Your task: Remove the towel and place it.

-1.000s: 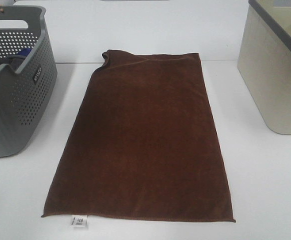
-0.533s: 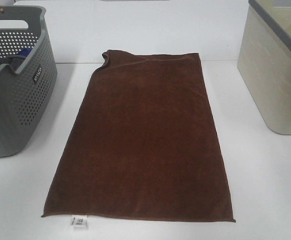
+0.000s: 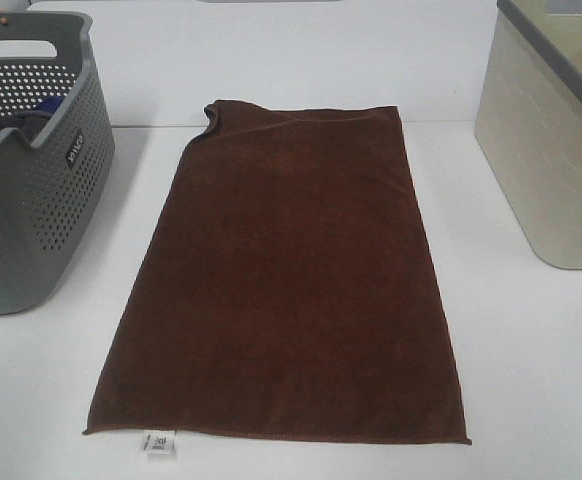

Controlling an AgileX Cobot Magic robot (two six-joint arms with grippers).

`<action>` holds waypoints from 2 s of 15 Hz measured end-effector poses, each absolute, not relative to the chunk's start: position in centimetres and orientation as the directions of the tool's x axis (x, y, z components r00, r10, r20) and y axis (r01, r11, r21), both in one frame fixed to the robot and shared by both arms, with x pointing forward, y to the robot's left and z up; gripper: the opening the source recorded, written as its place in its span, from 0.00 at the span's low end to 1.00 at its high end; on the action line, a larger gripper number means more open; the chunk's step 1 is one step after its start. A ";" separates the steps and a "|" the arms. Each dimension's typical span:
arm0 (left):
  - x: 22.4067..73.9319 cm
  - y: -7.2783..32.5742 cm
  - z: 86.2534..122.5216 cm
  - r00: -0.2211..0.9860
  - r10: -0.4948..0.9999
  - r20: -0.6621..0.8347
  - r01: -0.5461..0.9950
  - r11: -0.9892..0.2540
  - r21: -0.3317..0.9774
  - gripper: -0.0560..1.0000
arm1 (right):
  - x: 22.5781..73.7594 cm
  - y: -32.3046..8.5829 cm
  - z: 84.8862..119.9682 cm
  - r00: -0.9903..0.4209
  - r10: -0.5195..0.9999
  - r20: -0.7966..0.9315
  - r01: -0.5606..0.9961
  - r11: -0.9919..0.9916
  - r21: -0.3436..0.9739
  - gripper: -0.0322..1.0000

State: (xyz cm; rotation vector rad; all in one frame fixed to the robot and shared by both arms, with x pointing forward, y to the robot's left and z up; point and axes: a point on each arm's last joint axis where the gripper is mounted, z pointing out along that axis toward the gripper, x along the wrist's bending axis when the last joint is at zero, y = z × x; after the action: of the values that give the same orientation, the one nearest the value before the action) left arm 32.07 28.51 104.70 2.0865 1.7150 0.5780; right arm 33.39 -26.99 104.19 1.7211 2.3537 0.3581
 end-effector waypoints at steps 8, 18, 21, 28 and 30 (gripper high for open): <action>29.9 28.3 104.3 0.331 0.943 0.038 0.726 -0.280 0.627 0.70 | 26.2 -29.3 105.5 -0.303 0.952 -0.027 0.628 0.221 0.746 0.68; 29.7 28.0 104.3 0.378 0.925 0.031 0.713 -0.312 0.628 0.70 | 24.6 -29.8 105.2 -0.303 0.953 -0.031 0.505 0.188 0.843 0.68; 29.5 28.2 104.4 0.372 0.928 0.034 0.702 -0.305 0.644 0.70 | 24.6 -29.8 105.2 -0.303 0.953 -0.031 0.505 0.188 0.843 0.68; 25.6 30.2 105.4 0.128 0.991 0.033 0.547 -0.098 0.831 0.70 | 24.7 -29.9 105.2 -0.178 0.984 -0.031 0.524 0.121 0.843 0.68; 24.1 30.4 105.4 0.069 0.997 0.032 0.471 -0.060 0.880 0.70 | 24.7 -30.0 105.2 -0.083 0.996 -0.031 0.533 0.071 0.843 0.68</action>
State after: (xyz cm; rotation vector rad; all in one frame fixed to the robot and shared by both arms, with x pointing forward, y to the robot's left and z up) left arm 24.07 30.37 105.44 1.6273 1.4907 0.9254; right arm 24.68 -29.98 105.21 1.5337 1.6953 0.8991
